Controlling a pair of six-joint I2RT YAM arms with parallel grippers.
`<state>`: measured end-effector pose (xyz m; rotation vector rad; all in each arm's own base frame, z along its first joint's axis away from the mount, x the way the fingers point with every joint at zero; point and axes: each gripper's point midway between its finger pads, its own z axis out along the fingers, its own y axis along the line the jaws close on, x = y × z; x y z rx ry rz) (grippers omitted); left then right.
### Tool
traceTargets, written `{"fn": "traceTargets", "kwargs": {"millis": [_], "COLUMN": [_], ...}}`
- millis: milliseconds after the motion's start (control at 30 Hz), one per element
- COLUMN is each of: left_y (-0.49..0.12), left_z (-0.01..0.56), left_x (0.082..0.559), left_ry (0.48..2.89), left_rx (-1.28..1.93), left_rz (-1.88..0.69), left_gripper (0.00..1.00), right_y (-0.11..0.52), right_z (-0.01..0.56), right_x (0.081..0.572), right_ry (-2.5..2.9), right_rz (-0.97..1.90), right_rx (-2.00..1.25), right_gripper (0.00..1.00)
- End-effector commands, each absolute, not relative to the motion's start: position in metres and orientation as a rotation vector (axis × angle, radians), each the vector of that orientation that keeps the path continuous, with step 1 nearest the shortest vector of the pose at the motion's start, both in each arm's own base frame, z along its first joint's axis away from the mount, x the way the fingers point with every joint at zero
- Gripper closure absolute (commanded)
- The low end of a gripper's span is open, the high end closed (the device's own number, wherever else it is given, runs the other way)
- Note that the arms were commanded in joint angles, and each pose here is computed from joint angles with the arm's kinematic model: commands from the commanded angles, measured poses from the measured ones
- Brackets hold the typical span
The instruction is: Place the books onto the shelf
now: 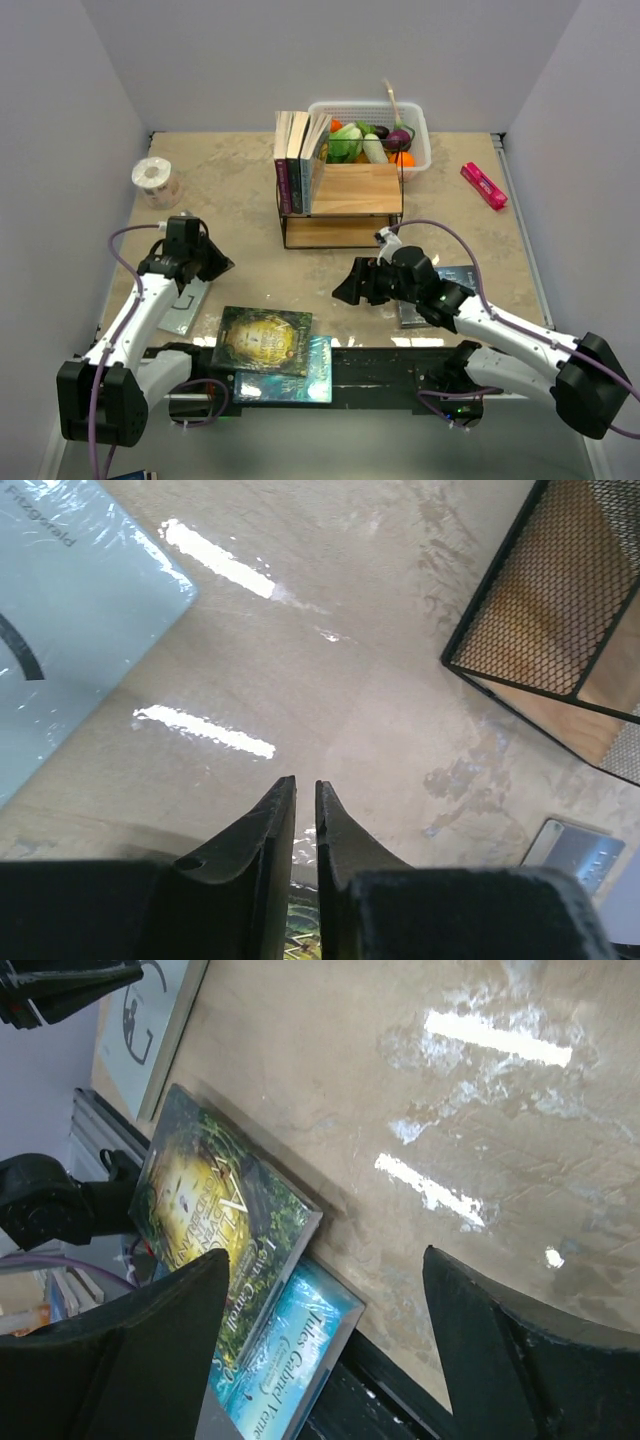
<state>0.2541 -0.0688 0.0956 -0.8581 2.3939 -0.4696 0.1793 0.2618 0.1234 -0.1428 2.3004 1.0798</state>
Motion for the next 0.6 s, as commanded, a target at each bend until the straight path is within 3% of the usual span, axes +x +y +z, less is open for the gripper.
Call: {"fn": "traceTargets", "kwargs": {"millis": [0, 567], "left_y": [-0.06, -0.072], "left_z": [0.115, 0.054], "left_x": [0.258, 0.207], "left_ry": [2.34, 2.527], "left_rx": [-0.846, -0.86], "left_rz": [-0.427, -0.446], "left_gripper": [0.81, 0.82], "right_y": [0.271, 0.304], "right_z": [0.131, 0.076], "right_x": [0.169, 0.173], "right_ry": [2.237, 2.336], "right_rz": [1.233, 1.378], "right_rx": [-0.127, -0.037], "right_gripper": [0.13, 0.02]}}
